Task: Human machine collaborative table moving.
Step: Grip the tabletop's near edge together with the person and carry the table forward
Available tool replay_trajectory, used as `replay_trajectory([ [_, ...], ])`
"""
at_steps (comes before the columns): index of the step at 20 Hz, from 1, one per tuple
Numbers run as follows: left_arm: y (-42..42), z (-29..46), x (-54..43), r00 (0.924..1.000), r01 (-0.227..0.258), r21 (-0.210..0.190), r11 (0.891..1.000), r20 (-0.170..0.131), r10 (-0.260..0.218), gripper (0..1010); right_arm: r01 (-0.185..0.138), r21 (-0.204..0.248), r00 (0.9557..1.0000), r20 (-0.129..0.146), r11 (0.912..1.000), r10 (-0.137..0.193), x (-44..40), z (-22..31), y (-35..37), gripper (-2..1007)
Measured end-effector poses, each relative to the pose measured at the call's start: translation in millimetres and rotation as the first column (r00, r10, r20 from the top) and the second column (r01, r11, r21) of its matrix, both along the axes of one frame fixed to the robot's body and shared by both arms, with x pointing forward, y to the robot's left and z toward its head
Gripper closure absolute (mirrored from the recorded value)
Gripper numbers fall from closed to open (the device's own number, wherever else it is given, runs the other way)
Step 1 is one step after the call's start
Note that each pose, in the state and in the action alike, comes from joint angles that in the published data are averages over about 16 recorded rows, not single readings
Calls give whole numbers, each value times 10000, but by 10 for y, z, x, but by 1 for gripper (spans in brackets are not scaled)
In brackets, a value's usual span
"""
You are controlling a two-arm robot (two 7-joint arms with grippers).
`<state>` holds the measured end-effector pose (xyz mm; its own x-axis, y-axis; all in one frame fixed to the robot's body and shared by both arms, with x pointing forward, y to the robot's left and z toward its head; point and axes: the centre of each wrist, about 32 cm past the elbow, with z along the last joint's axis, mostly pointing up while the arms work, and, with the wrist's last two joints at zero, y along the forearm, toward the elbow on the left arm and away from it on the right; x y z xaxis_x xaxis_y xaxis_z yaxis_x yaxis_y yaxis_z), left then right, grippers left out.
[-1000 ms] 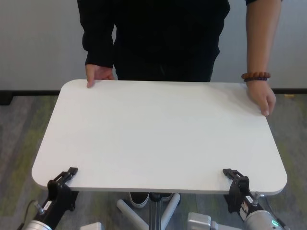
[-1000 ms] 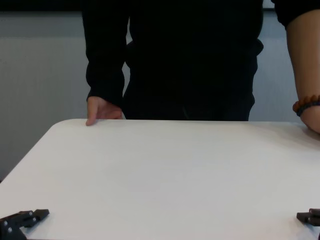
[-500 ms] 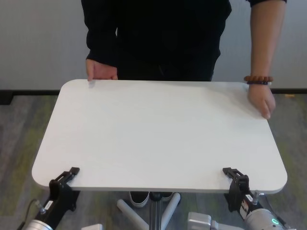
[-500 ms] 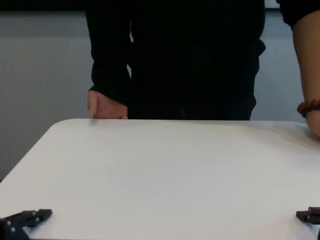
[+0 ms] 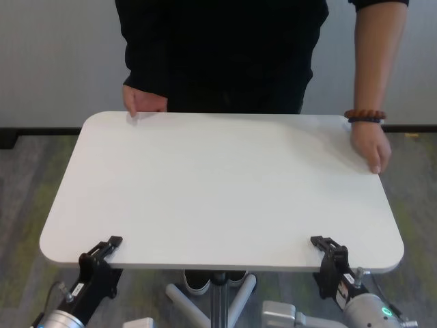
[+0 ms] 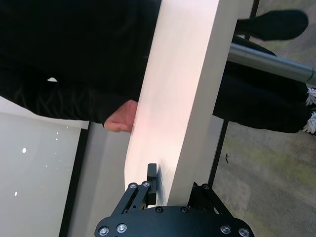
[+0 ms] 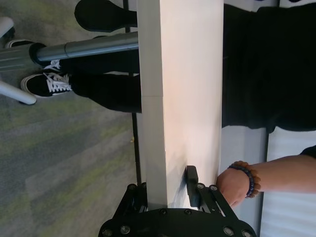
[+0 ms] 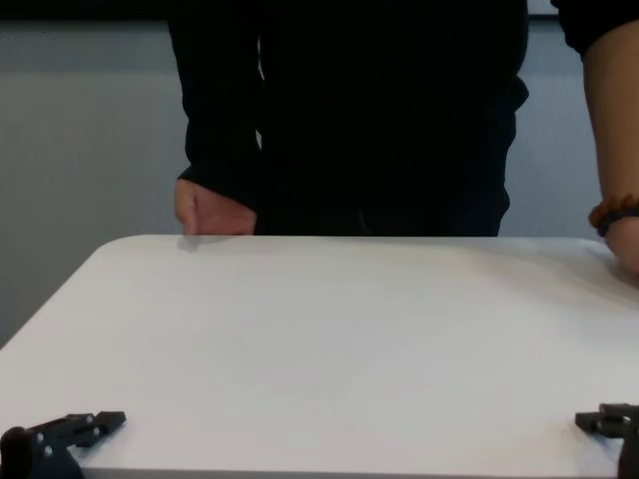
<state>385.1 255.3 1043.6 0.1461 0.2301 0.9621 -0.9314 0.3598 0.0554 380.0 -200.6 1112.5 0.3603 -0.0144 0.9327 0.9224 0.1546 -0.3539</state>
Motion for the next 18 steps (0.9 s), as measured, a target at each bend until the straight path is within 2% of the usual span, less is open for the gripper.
replay_trajectory([
  [8,-34,18,28,9998,82,-27,10000,157,-81,729,-183,-13,9997,148,9998,183,37,34,27,659],
  [18,-69,14,77,9995,105,57,9999,282,-106,729,-303,5,9994,185,9995,303,106,29,32,660],
])
